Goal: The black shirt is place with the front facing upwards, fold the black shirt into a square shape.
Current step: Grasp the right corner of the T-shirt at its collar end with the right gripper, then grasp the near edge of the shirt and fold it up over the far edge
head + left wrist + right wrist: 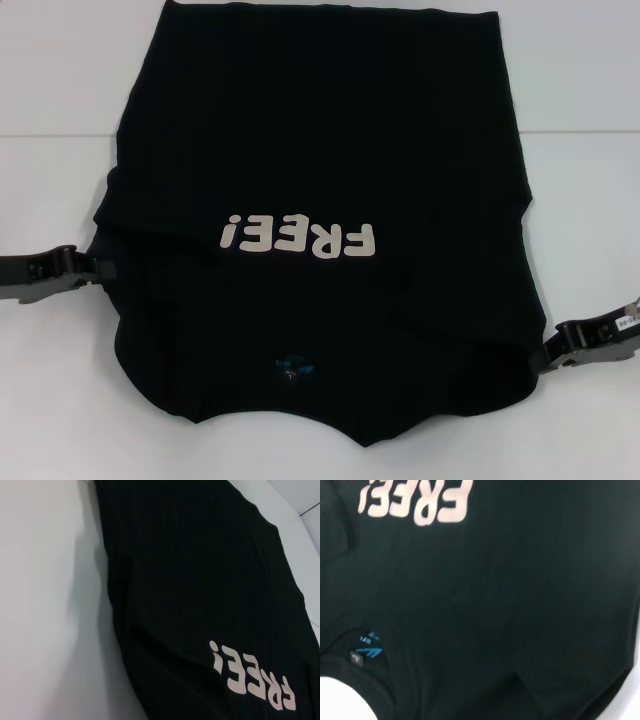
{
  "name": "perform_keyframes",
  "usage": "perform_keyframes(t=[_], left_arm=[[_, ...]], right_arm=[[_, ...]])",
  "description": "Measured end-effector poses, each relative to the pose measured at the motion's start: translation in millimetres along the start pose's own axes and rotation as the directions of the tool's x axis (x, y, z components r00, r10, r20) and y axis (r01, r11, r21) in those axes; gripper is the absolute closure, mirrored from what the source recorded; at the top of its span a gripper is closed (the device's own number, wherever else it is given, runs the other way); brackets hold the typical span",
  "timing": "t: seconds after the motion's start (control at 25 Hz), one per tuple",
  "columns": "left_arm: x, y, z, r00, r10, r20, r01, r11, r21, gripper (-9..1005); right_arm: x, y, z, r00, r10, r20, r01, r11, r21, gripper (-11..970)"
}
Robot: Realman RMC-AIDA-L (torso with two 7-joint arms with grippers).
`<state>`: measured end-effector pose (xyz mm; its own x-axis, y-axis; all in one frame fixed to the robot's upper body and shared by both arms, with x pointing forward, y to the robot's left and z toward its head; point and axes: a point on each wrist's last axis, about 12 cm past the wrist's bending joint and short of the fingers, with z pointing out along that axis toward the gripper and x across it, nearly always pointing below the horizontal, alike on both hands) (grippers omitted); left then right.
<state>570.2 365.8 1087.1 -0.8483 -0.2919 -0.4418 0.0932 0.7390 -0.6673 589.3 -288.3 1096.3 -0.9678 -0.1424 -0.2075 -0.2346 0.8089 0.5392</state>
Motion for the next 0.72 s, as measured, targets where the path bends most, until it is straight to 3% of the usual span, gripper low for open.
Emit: perform_keyframes(t=[0.72], left_arm=[[-2.1, -5.0, 4.4, 1.000, 0.009, 0.000, -0.009, 1.000, 0.016, 960]], right_arm=[[-2.9, -6.3, -25.6, 0.998, 0.035, 0.054, -0.031, 0.997, -0.073, 950]])
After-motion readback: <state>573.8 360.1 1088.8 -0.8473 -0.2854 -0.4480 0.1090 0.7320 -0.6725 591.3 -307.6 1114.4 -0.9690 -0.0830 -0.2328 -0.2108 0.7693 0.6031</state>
